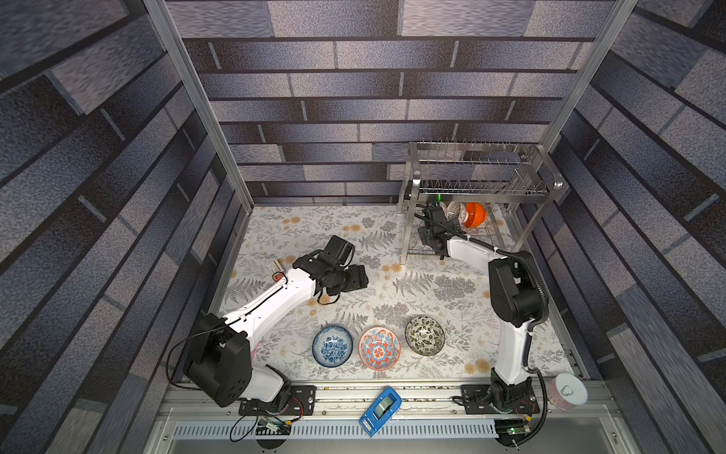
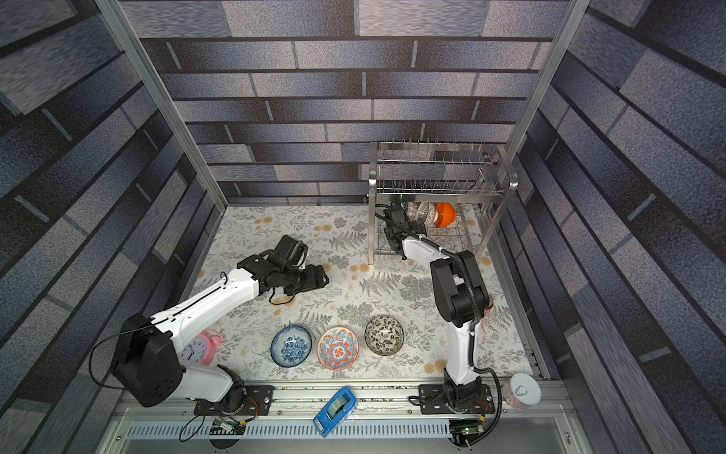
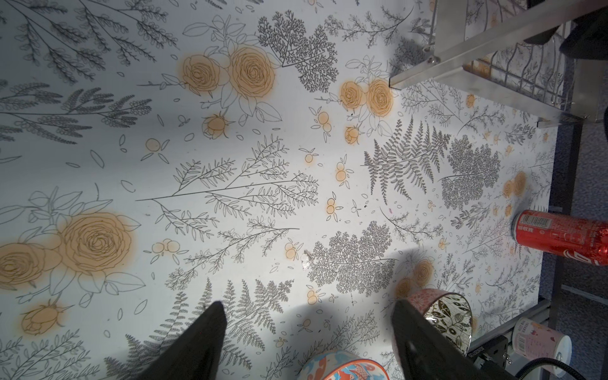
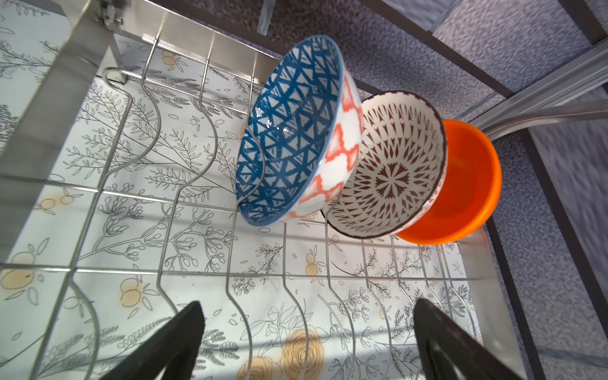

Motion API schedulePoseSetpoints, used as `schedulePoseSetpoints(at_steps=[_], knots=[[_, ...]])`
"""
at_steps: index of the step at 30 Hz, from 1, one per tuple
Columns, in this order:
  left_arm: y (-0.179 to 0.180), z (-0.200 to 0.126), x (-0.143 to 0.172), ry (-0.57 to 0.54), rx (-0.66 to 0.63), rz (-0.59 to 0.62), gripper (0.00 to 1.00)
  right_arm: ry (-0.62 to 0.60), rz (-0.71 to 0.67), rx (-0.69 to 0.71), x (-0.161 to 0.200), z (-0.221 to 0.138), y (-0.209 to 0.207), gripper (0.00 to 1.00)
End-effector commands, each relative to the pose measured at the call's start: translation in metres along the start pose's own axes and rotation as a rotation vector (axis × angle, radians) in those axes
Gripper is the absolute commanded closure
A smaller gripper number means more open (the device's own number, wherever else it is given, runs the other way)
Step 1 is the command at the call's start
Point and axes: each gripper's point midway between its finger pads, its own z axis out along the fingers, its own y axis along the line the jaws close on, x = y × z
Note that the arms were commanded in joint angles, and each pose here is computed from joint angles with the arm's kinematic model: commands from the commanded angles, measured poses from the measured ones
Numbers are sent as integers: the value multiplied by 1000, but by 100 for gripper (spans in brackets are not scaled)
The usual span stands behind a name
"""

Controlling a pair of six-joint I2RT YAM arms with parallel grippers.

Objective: Load bowls into a dish rack
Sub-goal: Pick up the bowl from the bottom-center of the table.

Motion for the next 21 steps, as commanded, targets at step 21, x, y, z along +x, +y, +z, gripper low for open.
schedulePoseSetpoints(at_steps=[21], knots=[[15,-24,23,-47,-36,-15,17,13,106,-21,34,-48,-23,0]])
